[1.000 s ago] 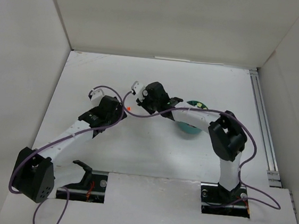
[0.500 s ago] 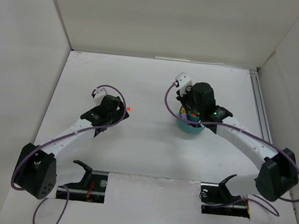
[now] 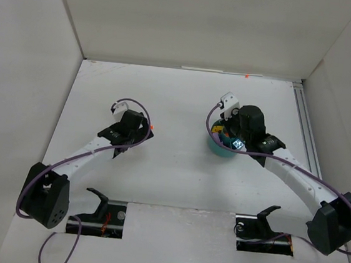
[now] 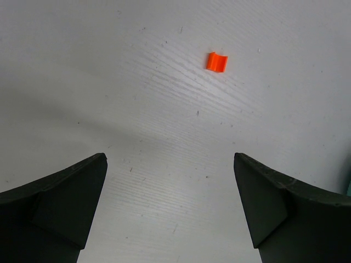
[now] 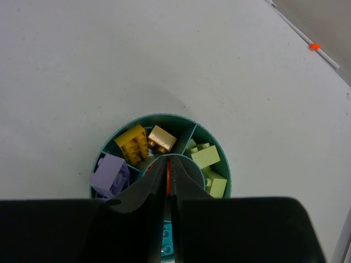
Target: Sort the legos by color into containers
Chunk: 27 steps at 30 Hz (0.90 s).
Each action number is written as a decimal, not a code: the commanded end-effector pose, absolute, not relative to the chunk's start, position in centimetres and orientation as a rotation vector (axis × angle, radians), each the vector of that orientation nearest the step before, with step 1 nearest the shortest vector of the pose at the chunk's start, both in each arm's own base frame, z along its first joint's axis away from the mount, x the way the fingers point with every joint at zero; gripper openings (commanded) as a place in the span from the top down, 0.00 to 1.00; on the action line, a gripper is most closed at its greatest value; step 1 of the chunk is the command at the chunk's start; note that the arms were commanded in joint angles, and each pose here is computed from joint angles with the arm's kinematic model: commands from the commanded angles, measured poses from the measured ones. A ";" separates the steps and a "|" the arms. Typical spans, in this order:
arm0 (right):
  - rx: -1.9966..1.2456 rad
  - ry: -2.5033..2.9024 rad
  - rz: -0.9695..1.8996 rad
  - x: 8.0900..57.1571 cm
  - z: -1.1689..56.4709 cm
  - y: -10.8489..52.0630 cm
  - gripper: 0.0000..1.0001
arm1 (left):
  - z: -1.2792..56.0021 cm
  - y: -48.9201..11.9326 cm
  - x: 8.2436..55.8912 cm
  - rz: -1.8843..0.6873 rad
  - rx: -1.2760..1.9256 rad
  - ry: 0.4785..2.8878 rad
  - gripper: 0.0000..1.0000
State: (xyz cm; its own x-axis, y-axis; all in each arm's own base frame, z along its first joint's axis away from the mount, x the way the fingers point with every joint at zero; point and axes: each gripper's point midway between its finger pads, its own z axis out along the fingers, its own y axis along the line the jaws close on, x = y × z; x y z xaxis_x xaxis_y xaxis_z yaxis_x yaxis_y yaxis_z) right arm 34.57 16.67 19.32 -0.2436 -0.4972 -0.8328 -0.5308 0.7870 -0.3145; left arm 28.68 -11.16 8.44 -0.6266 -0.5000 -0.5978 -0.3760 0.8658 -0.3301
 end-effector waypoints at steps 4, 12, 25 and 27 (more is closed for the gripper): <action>-0.745 1.831 0.042 35.4 22.1 16.8 0.88 | 10.1 -12.6 31.2 -0.266 -0.581 2.280 0.00; -0.719 1.854 0.024 35.4 21.9 15.3 0.87 | 9.5 -14.0 33.9 -0.240 -0.525 2.311 0.03; -0.666 1.874 -0.020 35.5 22.2 12.4 0.79 | 6.5 -14.8 38.1 -0.119 -0.509 2.365 0.20; -0.639 1.879 -0.031 35.2 22.4 11.7 0.79 | 6.5 -14.8 38.9 -0.092 -0.514 2.364 0.27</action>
